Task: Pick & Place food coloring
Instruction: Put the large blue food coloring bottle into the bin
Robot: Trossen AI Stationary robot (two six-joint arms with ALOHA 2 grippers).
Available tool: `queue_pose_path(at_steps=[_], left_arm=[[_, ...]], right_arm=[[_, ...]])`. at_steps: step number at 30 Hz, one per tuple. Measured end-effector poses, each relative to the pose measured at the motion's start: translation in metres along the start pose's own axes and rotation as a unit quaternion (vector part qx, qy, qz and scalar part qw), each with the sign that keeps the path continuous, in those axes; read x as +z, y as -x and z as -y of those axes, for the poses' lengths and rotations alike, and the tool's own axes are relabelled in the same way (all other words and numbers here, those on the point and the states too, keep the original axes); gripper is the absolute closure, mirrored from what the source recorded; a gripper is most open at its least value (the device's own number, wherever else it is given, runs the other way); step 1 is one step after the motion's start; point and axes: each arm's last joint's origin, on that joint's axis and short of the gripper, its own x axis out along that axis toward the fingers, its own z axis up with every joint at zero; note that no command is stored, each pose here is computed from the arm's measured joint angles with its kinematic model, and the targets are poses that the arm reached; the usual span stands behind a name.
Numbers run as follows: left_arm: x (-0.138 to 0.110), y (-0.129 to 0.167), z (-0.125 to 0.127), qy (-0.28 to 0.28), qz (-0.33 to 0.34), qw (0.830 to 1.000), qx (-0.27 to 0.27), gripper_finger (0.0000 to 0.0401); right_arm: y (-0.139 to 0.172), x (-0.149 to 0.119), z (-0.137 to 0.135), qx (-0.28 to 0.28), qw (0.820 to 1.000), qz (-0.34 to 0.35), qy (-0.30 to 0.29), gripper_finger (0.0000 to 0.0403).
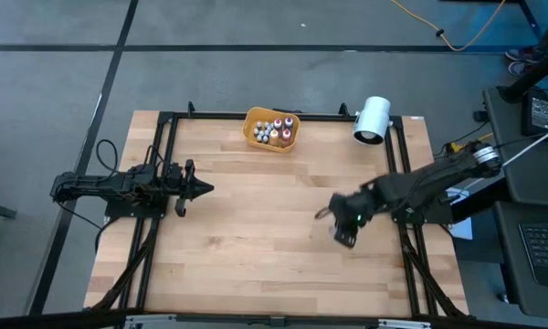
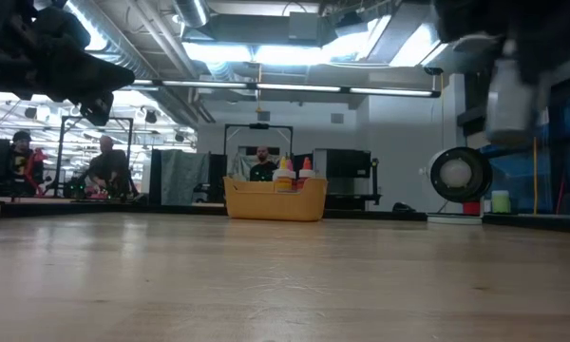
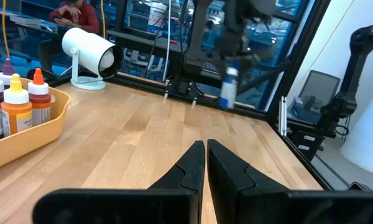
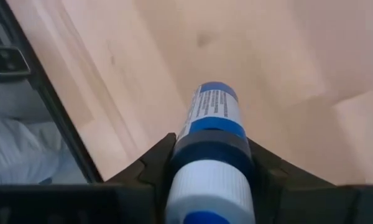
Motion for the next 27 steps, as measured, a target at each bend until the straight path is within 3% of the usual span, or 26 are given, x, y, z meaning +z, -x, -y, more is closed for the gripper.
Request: queue_pose_path(at_steps=[4,11,20,27], left_arm=[[0.000,0.000,0.000,0.000,0.000,1.000,0.000,0.0386],[0.000,0.000,0.000,0.000,0.000,1.000,0.000,0.0386],[0.000,0.000,0.000,0.000,0.000,1.000,0.000,0.0386],[0.000,0.000,0.000,0.000,0.000,1.000,0.000,0.0386]], right_arm=[[0.021,0.017,0.023,0.006,0.999,0.042,0.020,0.0258],[0.056,0.059,0.054,-0.030,0.993,0.062,0.098,0.0261],[0.105,0.128,0.095,-0.081,0.968,0.112,0.208,0.0260],[0.111,0.186,0.118,-0.098,0.952,0.121,0.264,0.0254]])
